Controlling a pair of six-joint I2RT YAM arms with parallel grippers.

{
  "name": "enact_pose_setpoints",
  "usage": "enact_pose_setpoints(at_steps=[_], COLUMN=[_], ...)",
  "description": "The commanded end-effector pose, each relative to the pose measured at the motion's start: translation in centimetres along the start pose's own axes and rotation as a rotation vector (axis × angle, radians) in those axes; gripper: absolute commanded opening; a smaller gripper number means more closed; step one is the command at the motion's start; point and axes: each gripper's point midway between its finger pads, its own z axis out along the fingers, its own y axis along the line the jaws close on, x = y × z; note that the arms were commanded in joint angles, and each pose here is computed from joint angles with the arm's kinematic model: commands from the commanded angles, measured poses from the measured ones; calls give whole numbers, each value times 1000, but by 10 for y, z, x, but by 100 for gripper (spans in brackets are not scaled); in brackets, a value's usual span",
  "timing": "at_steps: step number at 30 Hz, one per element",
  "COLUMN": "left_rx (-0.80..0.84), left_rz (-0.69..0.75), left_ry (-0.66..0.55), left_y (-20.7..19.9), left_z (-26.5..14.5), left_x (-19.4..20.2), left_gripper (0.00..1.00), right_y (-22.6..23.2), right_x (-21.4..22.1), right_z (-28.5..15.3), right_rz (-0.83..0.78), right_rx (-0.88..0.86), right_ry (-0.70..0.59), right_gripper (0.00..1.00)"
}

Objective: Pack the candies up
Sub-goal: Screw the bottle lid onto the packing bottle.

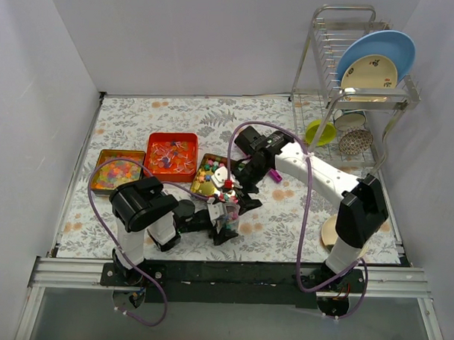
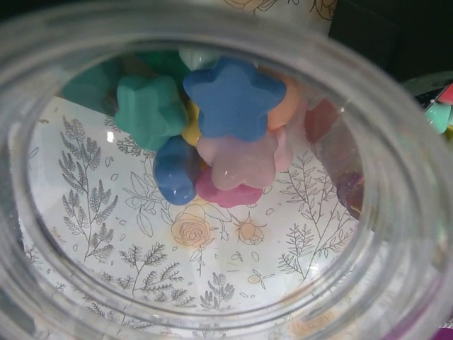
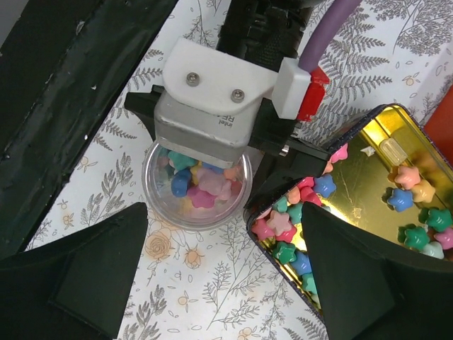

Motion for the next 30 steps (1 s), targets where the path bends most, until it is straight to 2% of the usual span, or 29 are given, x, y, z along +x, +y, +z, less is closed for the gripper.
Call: enact_pose_setpoints(at_steps=[1,11,15,21,25,26,30], left_rx=[-68,-70,-58,-37,-24,-21,-14], left_rz=[88,125,126,133,136,134,134], left_ry=[-216,-221,-224,-223,-221,-215,-214], left_y=[4,-5,-6,-11,-13,-13,-14], left_z=[-15,-34,-33,-34,-33,-33,-32], left_x=[-45,-51,-51,-51,-50,-48,-48], left_gripper=[83,85,80,64,44,35,25], right_y=[0,9,8,13,9,10,17], right_x=[-7,-12,-14,-7,0,3,12], right_z=[-2,12,19,29,32,33,36], right_rz=[-35,-38,-39,-20,10,19,48], right_rx=[-47,-120,-110,-130,-118,-121,-125], right_ry=[-16,-32,-32,-7,16,25,44], right_gripper=[96,95,95,91,84,81,73])
